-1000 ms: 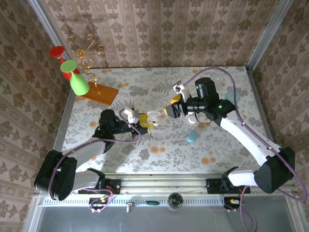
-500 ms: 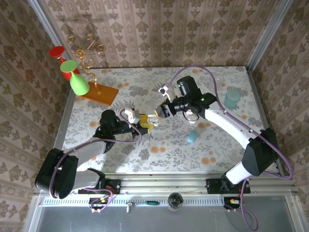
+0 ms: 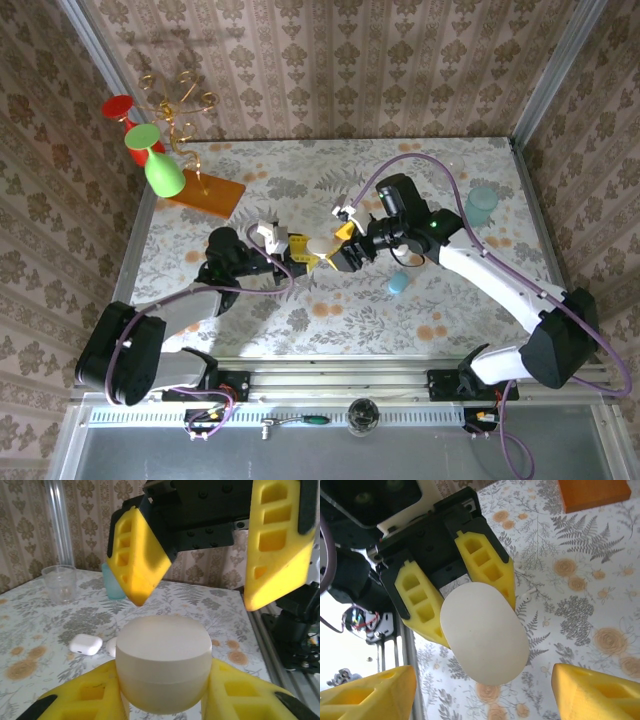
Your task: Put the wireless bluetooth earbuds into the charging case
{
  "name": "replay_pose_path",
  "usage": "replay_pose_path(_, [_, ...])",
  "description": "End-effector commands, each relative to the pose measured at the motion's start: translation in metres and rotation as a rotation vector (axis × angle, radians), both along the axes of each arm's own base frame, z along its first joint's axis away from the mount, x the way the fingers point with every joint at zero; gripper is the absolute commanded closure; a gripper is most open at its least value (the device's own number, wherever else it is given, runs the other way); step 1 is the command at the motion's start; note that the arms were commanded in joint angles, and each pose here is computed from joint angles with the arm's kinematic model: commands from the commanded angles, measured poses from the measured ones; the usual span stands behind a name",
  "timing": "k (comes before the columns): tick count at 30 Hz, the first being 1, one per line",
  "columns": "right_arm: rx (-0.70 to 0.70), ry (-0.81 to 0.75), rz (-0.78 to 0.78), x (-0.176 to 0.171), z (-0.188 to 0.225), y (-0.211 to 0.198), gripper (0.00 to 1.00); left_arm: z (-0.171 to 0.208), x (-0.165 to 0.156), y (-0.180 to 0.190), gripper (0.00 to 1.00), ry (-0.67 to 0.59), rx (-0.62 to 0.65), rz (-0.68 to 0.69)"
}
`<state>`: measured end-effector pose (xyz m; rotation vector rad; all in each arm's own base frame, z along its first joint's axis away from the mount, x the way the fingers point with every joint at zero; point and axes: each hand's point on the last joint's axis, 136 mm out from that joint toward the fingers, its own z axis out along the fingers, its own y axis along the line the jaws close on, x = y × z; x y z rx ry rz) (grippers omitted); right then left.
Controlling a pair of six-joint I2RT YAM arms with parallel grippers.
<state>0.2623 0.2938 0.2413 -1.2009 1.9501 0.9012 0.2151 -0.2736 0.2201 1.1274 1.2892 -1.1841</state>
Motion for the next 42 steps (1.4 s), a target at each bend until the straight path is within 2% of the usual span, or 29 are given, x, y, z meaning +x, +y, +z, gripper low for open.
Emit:
replay_pose_path(1, [-0.028, -0.147, 0.077, -0.001, 0.003, -0.001, 0.26, 0.024, -0.01, -0.004, 0.67, -0.021, -0.045, -0.09])
replay_pose_path(4, [-0.026, -0.199, 0.133, -0.002, 0.002, 0.003, 0.26, 0.027, -0.015, -0.005, 0.67, -0.008, -0.045, -0.121])
replay_pose_path(8, [-0.012, -0.187, 0.183, -0.003, -0.001, 0.012, 0.29, 0.028, -0.019, -0.007, 0.67, 0.008, -0.042, -0.144])
replay_pose_path(15, [0.004, -0.168, 0.244, -0.011, -0.004, 0.022, 0.4, 0.025, -0.02, -0.009, 0.67, 0.025, -0.033, -0.162])
replay_pose_path(21, [-0.003, -0.172, 0.249, -0.014, -0.004, 0.02, 0.56, 0.017, -0.018, -0.01, 0.66, 0.037, -0.018, -0.158])
replay_pose_path(24, [-0.011, -0.171, 0.245, -0.016, -0.005, 0.017, 0.61, 0.014, -0.016, -0.01, 0.61, 0.039, -0.013, -0.152])
replay_pose_path(26, [-0.022, -0.172, 0.228, -0.014, -0.009, 0.015, 0.61, 0.014, -0.013, -0.009, 0.51, 0.034, -0.015, -0.137])
replay_pose_path(27, [-0.027, -0.168, 0.215, -0.012, -0.012, 0.014, 0.61, 0.014, -0.012, -0.009, 0.42, 0.029, -0.018, -0.127])
replay_pose_path(28, [-0.035, -0.161, 0.195, -0.009, -0.016, 0.011, 0.61, 0.015, -0.01, -0.008, 0.34, 0.02, -0.022, -0.109])
replay_pose_path(31, [-0.056, -0.124, 0.132, 0.002, -0.032, 0.005, 0.62, 0.015, -0.004, -0.003, 0.18, 0.0, -0.027, -0.056])
replay_pose_path(33, [-0.074, -0.1, 0.068, 0.012, -0.046, 0.0, 0.62, 0.013, -0.002, 0.002, 0.1, -0.02, -0.025, -0.013])
replay_pose_path(35, [-0.121, -0.06, -0.067, 0.035, -0.067, -0.008, 0.62, 0.009, 0.009, 0.015, 0.04, -0.038, -0.018, 0.073])
replay_pose_path(38, [-0.161, 0.07, -0.348, 0.077, -0.098, -0.023, 0.63, 0.001, 0.015, 0.028, 0.0, -0.048, 0.012, 0.146])
replay_pose_path(42, [-0.175, 0.176, -0.579, 0.112, -0.139, -0.031, 0.65, -0.011, 0.018, 0.034, 0.0, -0.068, 0.094, 0.2])
